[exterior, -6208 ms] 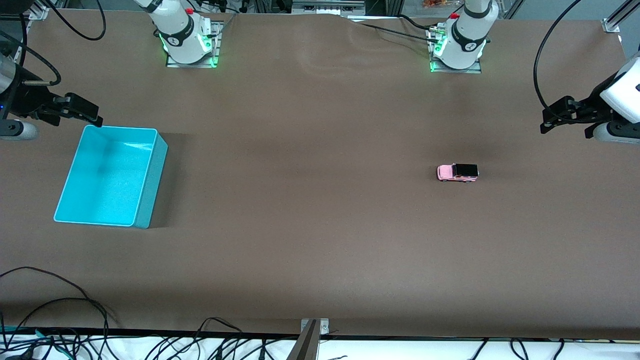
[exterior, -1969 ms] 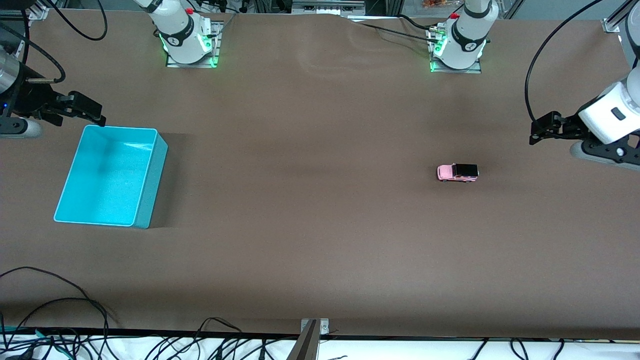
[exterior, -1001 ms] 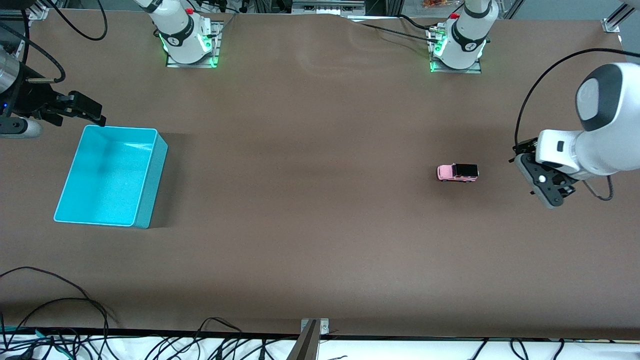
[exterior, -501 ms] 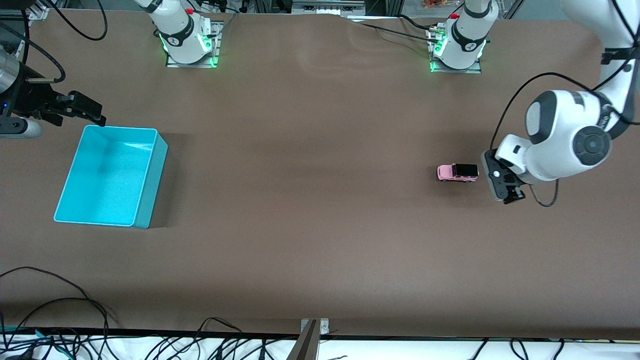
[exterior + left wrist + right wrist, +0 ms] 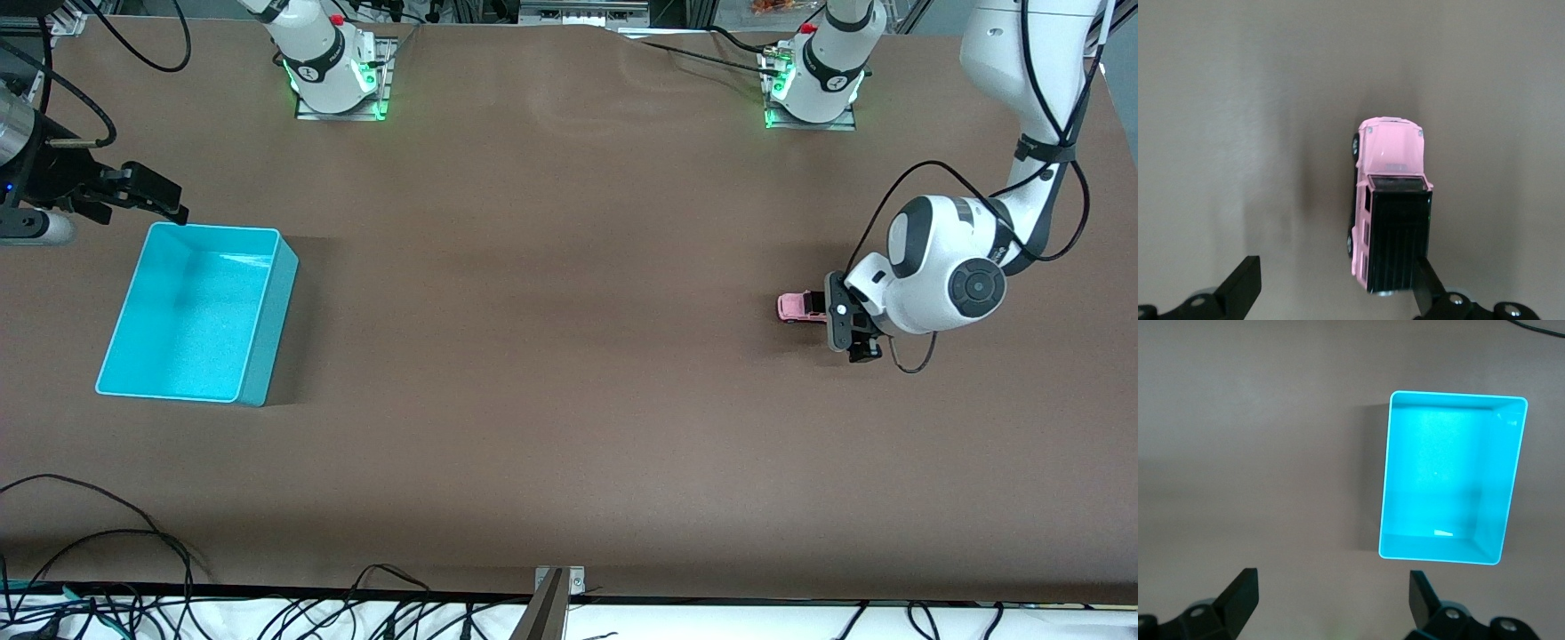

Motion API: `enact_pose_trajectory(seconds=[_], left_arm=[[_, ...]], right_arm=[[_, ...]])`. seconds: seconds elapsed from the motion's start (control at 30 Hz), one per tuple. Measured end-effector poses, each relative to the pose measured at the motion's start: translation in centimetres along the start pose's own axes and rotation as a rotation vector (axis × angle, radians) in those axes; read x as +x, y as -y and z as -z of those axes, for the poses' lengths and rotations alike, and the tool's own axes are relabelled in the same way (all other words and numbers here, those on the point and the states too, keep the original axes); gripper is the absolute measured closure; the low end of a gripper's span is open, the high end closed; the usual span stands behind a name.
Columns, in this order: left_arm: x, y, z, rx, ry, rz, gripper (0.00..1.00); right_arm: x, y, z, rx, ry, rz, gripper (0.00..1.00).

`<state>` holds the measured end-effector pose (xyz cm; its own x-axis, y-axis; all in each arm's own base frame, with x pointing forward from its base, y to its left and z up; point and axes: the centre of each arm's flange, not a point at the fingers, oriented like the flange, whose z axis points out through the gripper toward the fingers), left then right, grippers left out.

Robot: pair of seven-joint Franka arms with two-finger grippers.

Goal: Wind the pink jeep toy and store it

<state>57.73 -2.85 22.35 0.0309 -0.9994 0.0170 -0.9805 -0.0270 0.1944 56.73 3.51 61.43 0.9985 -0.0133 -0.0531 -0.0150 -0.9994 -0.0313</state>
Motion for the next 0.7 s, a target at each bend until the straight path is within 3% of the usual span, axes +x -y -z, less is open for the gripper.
enact_pose_trajectory(seconds=[0.7], left_arm=[[1.3,-2.7,-4.0,0.011,-0.006,-0.068,0.0]], right_arm=[[0.0,0.0,0.0,0.0,0.0,0.0,0.0]])
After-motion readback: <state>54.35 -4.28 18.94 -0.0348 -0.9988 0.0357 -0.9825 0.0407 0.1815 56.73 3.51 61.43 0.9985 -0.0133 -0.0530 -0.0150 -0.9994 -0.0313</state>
